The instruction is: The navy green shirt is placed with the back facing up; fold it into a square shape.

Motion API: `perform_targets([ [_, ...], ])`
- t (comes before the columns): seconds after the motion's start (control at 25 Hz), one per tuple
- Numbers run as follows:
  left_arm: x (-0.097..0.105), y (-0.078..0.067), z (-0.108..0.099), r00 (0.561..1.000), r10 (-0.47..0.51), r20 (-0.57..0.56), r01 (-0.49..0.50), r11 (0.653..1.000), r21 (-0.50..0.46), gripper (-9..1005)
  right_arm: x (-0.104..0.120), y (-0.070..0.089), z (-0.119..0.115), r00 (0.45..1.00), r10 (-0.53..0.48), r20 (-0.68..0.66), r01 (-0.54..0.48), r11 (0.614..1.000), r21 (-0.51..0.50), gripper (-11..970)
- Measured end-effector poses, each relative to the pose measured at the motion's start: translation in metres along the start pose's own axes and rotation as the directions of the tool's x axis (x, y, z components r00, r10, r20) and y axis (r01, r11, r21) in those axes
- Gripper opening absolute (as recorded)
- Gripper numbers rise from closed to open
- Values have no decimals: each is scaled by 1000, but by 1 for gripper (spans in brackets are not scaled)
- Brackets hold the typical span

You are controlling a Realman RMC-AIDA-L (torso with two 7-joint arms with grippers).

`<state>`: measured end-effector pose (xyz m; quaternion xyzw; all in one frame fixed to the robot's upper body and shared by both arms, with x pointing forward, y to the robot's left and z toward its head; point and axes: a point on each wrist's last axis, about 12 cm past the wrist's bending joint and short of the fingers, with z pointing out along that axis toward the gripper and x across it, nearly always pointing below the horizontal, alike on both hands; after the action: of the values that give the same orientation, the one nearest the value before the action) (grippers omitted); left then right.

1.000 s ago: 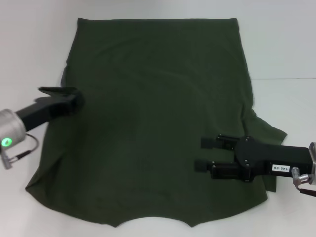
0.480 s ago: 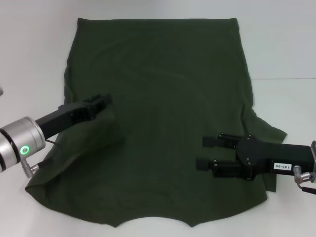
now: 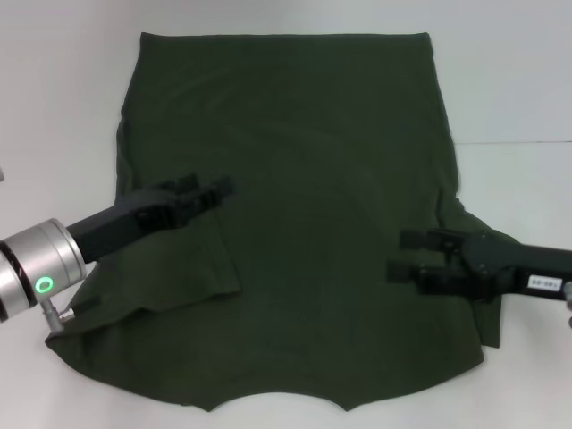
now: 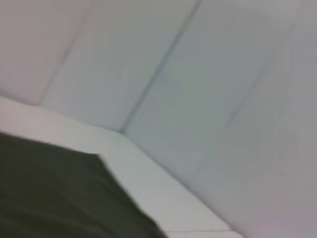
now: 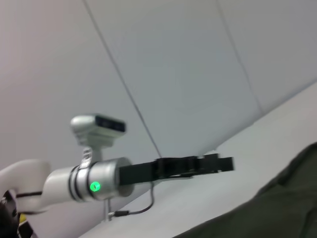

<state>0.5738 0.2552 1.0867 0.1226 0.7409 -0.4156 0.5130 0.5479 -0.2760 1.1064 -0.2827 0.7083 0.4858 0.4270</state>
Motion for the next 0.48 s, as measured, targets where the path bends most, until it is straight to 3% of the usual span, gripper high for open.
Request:
perform_targets([
  [0.28,12,-19,-1,980,192,-60,-179,968,174,755,-11,-11,-16,981,193,-18,-192,979,74,879],
  [0.48,26,-27,-4,939,323,-114,-282,919,276,795,-13,-18,-24,932,363,28,-362,920,151,879],
])
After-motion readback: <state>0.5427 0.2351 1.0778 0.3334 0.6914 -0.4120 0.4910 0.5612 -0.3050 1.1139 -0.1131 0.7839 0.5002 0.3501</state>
